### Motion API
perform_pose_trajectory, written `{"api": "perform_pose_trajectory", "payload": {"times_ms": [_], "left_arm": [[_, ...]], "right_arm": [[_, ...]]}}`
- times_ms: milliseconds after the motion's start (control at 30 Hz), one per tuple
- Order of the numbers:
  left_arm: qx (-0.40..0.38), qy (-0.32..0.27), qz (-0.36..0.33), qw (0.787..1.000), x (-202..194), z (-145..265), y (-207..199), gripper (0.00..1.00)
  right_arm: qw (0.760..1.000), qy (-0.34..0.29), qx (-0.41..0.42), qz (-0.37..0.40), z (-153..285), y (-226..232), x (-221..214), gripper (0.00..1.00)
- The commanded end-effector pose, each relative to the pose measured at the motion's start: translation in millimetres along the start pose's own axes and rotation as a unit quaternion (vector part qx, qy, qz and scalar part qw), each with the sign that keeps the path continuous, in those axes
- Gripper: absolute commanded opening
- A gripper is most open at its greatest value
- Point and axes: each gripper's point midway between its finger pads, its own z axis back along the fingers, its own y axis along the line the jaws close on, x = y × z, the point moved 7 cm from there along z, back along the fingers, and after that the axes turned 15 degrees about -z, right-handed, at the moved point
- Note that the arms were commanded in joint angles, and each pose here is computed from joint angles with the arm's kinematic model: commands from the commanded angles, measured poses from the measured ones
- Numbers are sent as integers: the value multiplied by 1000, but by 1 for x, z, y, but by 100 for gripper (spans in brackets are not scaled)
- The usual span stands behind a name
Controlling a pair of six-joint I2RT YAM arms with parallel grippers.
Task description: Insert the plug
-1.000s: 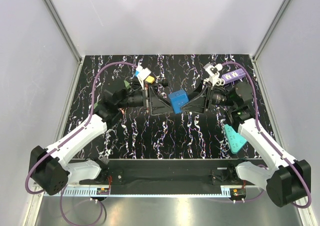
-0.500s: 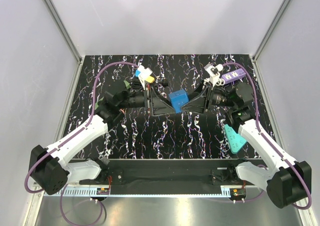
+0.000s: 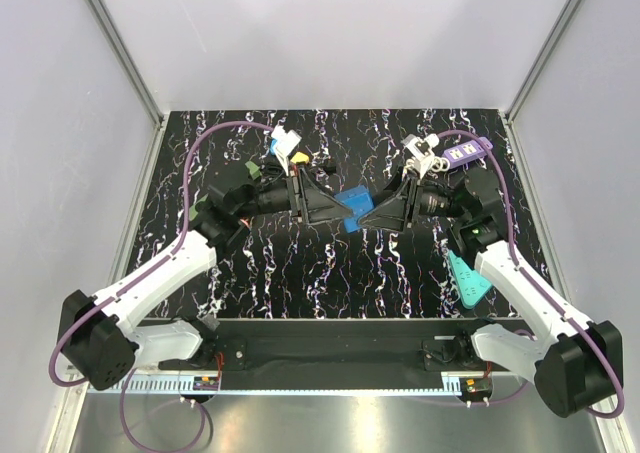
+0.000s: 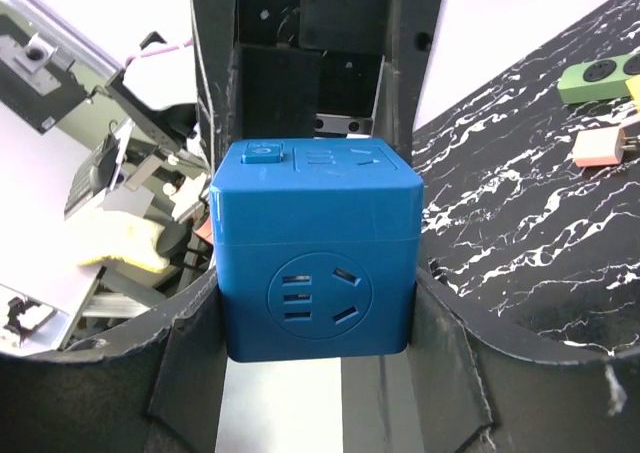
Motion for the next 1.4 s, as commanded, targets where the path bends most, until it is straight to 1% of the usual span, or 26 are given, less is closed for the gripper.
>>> {"api": "perform_pose_trajectory", "payload": {"times_ms": [0,67,100,133,167,200,233,267,300,333,367,400,433,467,533,567,633,667,700,767,800,867,967,1100,1233,1367], "left_arm": [[-21,-29,-33,999,15,-5,-9,46],[-24,-26,-36,999,14,-5,-10,32],[-23,-23,-35,999,13,-6,-9,20],[-21,-20,-36,999,13,-5,-8,14],[-17,-19,-49,999,14,-6,-7,5],[-3,-6,-41,999,10,-4,-4,0],[10,1,-45,999,8,-4,-1,0],[31,-3,-84,996,13,-2,0,0],[59,20,-75,995,5,3,5,0],[80,26,-87,993,4,6,7,0],[120,18,-125,985,9,12,11,0],[150,37,-124,980,2,18,15,0],[172,41,-134,975,1,22,18,0],[205,37,-165,964,3,28,22,0],[235,54,-183,953,-3,31,21,0],[264,61,-203,941,-4,34,26,0],[274,72,-221,933,-10,30,22,0],[293,73,-233,924,-9,29,24,0],[291,82,-239,923,-14,25,20,0],[315,95,-254,909,-17,22,23,0],[313,103,-263,907,-21,18,18,0],[333,115,-279,893,-24,14,19,0],[332,121,-281,892,-27,10,16,0],[329,125,-287,891,-30,5,14,0],[324,134,-291,890,-34,2,14,0],[323,135,-292,890,-36,0,13,0]], "right_arm": [[999,-1,17,37,0,12,-1,43],[999,-8,12,35,0,12,0,47],[1000,-9,7,28,0,11,1,55],[999,-11,0,30,0,10,3,60],[1000,-14,-8,26,-1,9,4,66],[1000,-12,-27,5,-1,9,6,75],[999,-14,-43,13,-1,6,8,91],[997,-27,-67,6,-1,3,11,98],[994,-25,-105,-31,1,2,11,100],[990,-28,-134,-27,3,-1,11,100],[983,-48,-173,-36,6,-6,15,100],[976,-47,-204,-60,10,-4,14,100],[972,-52,-220,-65,11,-4,14,100],[965,-69,-242,-70,14,-4,17,100],[955,-74,-269,-98,14,-3,21,100],[949,-82,-286,-104,15,-5,25,98],[939,-74,-314,-123,13,-9,31,97],[932,-74,-332,-126,12,-13,33,96],[925,-66,-350,-135,11,-17,37,95],[919,-50,-372,-125,8,-20,38,94],[914,-39,-382,-129,6,-20,40,94],[914,-18,-388,-116,2,-20,39,94],[914,13,-393,-101,-5,-18,37,94],[913,63,-392,-97,-17,-20,21,94],[920,94,-368,-93,-28,-13,10,94],[916,112,-374,-97,-37,-16,4,94]]}}
